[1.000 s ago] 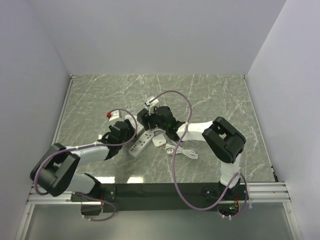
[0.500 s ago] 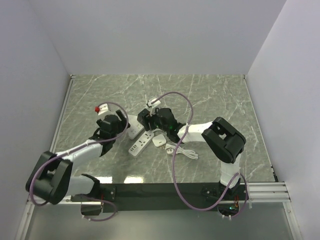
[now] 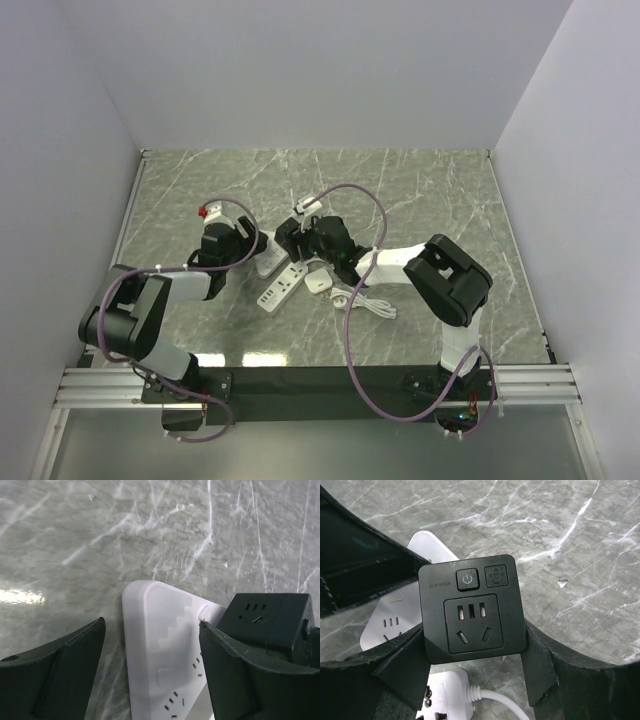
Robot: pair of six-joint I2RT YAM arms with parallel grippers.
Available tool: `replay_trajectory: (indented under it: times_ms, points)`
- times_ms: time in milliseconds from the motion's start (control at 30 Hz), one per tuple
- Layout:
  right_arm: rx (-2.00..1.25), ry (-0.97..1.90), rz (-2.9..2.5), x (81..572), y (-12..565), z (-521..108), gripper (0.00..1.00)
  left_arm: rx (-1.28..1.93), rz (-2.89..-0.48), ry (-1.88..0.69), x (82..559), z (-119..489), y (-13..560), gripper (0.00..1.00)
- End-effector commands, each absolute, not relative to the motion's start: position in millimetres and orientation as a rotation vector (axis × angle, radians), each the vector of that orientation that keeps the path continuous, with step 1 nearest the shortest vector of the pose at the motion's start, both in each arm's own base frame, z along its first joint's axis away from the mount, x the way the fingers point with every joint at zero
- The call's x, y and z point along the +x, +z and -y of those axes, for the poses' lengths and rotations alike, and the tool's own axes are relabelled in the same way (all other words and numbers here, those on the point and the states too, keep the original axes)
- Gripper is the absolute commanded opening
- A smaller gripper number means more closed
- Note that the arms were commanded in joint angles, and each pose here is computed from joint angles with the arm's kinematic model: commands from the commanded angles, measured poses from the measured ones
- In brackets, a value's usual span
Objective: Insert the plug
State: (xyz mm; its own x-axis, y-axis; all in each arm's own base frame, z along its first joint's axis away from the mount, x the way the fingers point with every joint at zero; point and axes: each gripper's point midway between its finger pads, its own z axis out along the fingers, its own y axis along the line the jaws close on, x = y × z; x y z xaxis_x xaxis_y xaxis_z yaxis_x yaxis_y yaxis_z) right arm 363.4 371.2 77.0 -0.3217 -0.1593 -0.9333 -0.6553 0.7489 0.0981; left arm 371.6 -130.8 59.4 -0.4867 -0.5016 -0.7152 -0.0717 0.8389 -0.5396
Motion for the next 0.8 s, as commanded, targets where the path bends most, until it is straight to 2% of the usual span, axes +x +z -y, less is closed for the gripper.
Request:
replay_trajectory:
  times_ms: [0, 267, 400, 500, 633, 767]
  points:
    - [-0.697, 0.502, -2.053, 339.5, 20.8, -350.5, 0.00, -0.381, -2.006, -0.671, 376.3, 146.4, 63.4, 0.81]
    - [-0.696, 0.499, -2.065, 337.9, 18.1, -348.0, 0.00, -0.402, -2.034, -0.713, 374.7, 149.6, 43.4, 0.78]
    - [-0.693, 0.500, -2.069, 336.1, 16.6, -347.0, 0.00, -0.366, -2.017, -0.788, 372.8, 159.2, 43.3, 0.67]
    - [-0.695, 0.501, -2.076, 335.9, 16.4, -347.7, 0.00, -0.354, -2.017, -0.831, 366.7, 163.5, 40.7, 0.55]
    - [-0.694, 0.489, -2.084, 336.7, 16.1, -348.1, 0.00, -0.353, -2.006, -0.870, 363.0, 166.3, 41.5, 0.30]
    - [-0.688, 0.468, -2.098, 334.9, 14.8, -345.0, 0.00, -0.351, -2.008, -0.888, 360.7, 167.5, 41.4, 0.11]
